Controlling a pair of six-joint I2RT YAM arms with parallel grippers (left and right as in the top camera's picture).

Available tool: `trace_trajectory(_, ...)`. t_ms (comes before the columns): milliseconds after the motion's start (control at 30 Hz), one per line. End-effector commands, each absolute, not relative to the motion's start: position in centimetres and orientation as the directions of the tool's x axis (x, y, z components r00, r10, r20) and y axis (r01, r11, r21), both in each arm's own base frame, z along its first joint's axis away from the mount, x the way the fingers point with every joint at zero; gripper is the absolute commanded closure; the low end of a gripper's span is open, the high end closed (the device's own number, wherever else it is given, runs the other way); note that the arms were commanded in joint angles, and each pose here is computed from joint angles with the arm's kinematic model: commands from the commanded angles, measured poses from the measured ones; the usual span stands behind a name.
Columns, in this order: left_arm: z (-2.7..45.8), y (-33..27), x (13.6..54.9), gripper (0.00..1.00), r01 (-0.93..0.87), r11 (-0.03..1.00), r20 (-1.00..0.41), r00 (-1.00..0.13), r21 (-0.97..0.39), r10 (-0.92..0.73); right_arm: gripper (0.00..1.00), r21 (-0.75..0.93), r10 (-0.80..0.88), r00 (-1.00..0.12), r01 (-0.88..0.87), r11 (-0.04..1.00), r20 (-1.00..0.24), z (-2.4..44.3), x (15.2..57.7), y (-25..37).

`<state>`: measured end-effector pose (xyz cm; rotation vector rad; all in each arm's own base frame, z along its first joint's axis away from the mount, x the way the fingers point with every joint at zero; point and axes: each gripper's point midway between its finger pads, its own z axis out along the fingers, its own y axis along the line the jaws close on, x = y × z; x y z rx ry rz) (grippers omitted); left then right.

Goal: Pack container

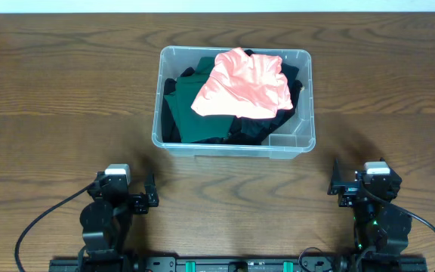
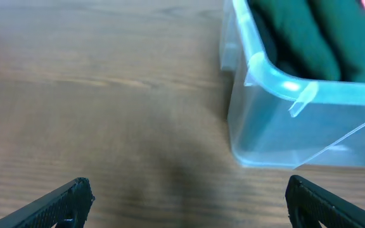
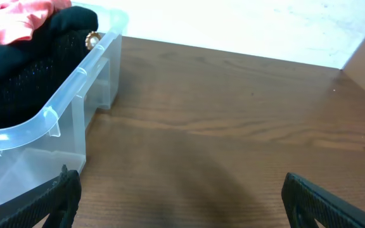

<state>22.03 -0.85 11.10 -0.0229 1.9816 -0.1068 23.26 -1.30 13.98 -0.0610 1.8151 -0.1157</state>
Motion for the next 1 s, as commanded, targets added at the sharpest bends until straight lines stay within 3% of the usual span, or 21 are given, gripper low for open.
trace_trajectory(0,10.88,-1.06,22.01,0.02,0.039,0.994,-0.918,-0.388,-0.101,-0.078,0.01,-0.125,-0.116,-0.242,0.025,0.992,-0.963,14.00,23.24,-1.48)
trace_trajectory(967,11.17,-1.43,22.00,0.02,0.057,0.993,-0.924,-0.376,-0.100,-0.072,0.01,-0.125,-0.116,-0.243,0.025,0.992,-0.963,13.99,23.24,-1.48)
